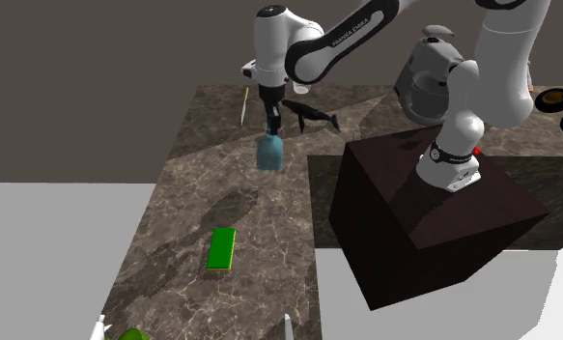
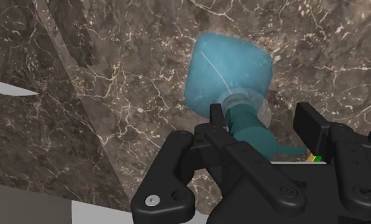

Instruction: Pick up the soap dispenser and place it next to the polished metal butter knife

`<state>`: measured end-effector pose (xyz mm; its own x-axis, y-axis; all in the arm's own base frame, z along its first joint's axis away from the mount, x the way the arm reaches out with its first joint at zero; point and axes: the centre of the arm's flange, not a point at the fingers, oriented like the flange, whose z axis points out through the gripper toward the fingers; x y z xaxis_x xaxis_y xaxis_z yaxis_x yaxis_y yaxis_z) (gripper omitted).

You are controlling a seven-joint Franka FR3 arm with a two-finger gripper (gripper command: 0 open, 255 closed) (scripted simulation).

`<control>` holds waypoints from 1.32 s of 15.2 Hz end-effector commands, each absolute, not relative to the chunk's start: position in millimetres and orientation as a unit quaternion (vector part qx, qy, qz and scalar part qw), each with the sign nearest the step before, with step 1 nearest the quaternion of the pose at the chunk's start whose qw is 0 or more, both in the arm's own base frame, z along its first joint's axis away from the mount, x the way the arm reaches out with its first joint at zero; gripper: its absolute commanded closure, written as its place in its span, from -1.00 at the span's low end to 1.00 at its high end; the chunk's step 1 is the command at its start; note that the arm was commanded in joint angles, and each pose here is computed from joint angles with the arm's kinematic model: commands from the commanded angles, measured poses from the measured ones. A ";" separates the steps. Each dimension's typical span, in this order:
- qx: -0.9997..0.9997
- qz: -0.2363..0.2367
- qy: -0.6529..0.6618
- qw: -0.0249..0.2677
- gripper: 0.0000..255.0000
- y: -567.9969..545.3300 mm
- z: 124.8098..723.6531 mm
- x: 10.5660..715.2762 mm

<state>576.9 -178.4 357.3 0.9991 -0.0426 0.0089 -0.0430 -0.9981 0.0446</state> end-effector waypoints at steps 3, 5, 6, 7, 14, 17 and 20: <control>1.000 0.004 -0.021 0.023 1.00 -178.9 380.3 575.8; 1.000 0.004 -0.021 0.023 1.00 -178.9 390.9 575.8; 1.000 0.004 -0.021 0.023 1.00 -178.9 396.2 575.8; 1.000 0.004 -0.021 0.023 1.00 -178.9 401.5 575.8; 1.000 0.004 -0.021 0.023 1.00 -178.9 438.4 575.8; 1.000 0.004 -0.021 0.023 1.00 -178.9 454.3 575.8; 1.000 0.004 -0.021 0.023 1.00 -178.9 470.1 575.8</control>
